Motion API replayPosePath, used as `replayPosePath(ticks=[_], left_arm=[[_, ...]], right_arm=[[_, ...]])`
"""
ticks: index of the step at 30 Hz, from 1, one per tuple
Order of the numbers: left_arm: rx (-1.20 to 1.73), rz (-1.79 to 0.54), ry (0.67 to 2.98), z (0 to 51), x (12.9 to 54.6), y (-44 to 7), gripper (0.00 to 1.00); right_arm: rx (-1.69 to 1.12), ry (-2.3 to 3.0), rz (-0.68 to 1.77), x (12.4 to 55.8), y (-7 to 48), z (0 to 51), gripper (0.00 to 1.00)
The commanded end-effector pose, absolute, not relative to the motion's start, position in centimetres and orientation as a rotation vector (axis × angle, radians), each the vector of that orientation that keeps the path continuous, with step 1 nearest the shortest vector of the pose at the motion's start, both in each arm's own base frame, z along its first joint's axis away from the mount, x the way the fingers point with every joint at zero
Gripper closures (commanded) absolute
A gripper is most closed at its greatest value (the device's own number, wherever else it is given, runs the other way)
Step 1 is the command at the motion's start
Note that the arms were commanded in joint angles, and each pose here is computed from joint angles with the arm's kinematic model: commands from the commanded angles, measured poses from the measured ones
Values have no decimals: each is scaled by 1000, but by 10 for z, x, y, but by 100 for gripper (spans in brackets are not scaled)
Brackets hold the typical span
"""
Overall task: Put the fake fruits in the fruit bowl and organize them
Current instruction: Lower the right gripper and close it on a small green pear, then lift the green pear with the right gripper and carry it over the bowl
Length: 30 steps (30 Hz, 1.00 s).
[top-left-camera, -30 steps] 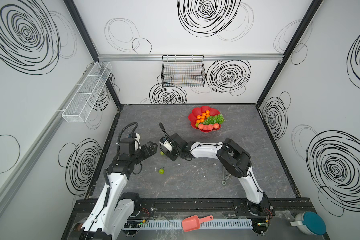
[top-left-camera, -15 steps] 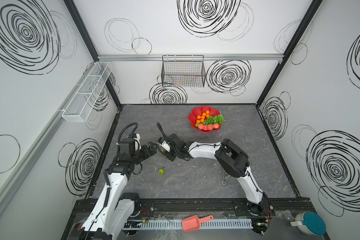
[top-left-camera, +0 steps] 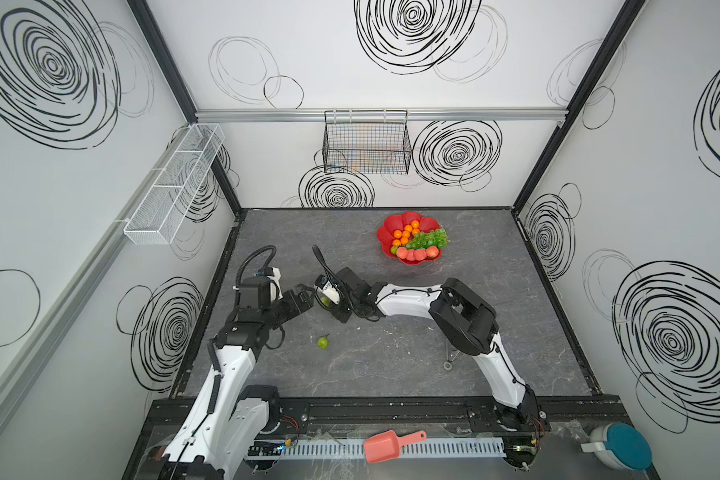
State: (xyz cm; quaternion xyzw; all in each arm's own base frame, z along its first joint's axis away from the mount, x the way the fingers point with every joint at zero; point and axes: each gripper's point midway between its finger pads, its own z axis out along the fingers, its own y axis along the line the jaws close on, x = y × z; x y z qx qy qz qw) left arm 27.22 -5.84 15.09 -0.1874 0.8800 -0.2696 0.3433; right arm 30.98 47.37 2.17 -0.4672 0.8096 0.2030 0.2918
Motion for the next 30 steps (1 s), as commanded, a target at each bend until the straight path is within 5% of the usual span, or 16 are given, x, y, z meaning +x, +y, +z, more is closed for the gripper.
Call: replayPosePath(ticks=[1,17,30], left_arm=[[-461,-706,2252,156,278,-58,4],[-392,-720,2249,162,286,-72,4],[-170,-785,2270,177,306,-146,4]], right_arm=[[-1287,2251,537,298,462,-1,89],[-1065,2176,727,319,436,86,97],[-843,2213,700,349,361,122,99]])
